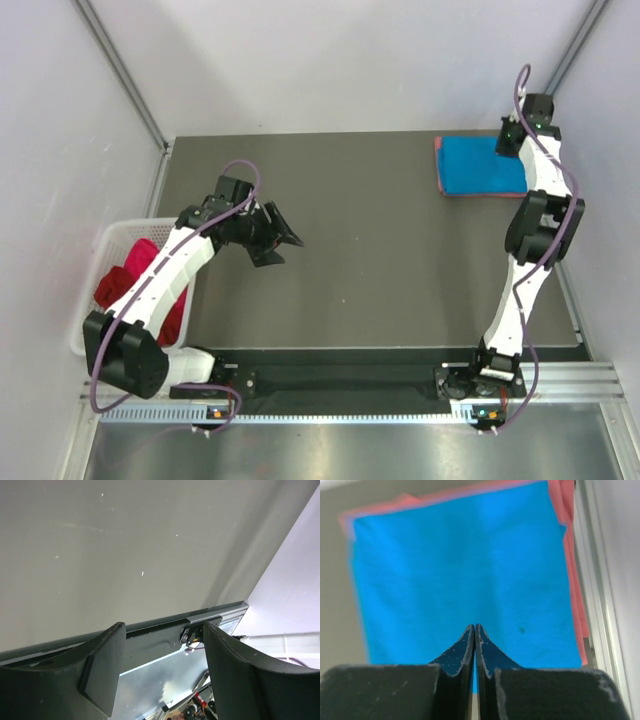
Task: Fold and stack the t-shirts
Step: Neatly place the folded tshirt to the corner
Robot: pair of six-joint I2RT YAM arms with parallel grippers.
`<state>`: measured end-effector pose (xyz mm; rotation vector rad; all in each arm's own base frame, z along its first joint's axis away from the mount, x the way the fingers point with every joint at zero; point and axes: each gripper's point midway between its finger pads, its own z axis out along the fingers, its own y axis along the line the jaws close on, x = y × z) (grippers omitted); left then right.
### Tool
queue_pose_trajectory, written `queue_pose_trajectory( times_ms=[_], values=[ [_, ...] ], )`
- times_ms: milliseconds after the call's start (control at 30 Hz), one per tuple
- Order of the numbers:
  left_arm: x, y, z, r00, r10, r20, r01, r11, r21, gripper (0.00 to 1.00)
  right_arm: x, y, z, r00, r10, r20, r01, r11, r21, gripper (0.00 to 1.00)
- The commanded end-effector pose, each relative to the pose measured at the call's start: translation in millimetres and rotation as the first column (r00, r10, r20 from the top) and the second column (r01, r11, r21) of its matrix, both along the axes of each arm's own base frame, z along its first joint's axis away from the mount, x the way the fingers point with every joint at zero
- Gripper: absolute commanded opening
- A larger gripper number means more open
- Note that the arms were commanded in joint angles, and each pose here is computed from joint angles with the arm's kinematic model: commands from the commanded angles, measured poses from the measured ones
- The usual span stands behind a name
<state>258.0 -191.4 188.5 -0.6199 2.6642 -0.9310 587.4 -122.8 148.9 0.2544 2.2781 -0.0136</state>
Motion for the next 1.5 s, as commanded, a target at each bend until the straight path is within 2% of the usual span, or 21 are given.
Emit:
queue_pose_trajectory(
  times_ms=[0, 33, 100, 233, 400, 500, 600, 900, 1133, 1267, 1467],
  values=[
    [-13, 1, 9, 1.000, 0.017, 0.000, -0.017, 1.000, 0.004, 0.68, 0, -31, -49, 0.995, -0.069, -0.067, 0.065, 0.997, -0.051, 0.00],
    [-15, 2, 8, 1.000, 0.019, -0.008, -0.019, 1.000, 0.008, 0.68, 2, -41, -53, 0.994, -0.084, -0.065, 0.080, 0.995, -0.052, 0.00],
    [-16, 0, 8, 1.000, 0.023, -0.017, -0.023, 1.000, 0.004, 0.68, -5, -56, -82, 0.980, -0.141, -0.142, 0.132, 0.989, -0.073, 0.00],
    [-17, -9, 4, 0.999, 0.014, -0.034, -0.014, 1.000, 0.012, 0.68, -11, -80, -72, 0.969, -0.207, -0.138, 0.193, 0.976, -0.105, 0.00],
    [-11, -27, -4, 0.999, -0.016, -0.046, 0.016, 1.000, 0.007, 0.68, 2, -52, -18, 0.989, -0.149, -0.019, 0.148, 0.987, -0.067, 0.00],
    [-4, -38, -6, 0.998, -0.035, -0.048, 0.035, 0.999, 0.006, 0.68, 6, -41, 14, 0.988, -0.145, 0.056, 0.149, 0.985, -0.090, 0.08],
    [4, -47, -5, 0.997, -0.058, -0.047, 0.059, 0.998, 0.008, 0.68, 6, -48, 21, 0.982, -0.180, 0.063, 0.185, 0.977, -0.102, 0.09],
    [9, -58, -11, 0.993, -0.100, -0.065, 0.101, 0.995, 0.015, 0.68, -30, -65, -25, 0.967, -0.242, -0.085, 0.224, 0.959, -0.175, 0.02],
    [12, -61, -15, 0.990, -0.119, -0.077, 0.121, 0.993, 0.017, 0.68, -39, -71, -33, 0.961, -0.259, -0.095, 0.236, 0.950, -0.204, 0.01],
    [12, -59, -15, 0.990, -0.122, -0.074, 0.124, 0.992, 0.025, 0.68, -19, -66, -3, 0.971, -0.239, -0.010, 0.233, 0.955, -0.184, 0.03],
    [12, -62, -17, 0.988, -0.128, -0.085, 0.130, 0.991, 0.022, 0.68, 19, -59, 33, 0.966, -0.210, 0.148, 0.232, 0.961, -0.150, 0.11]
  ],
)
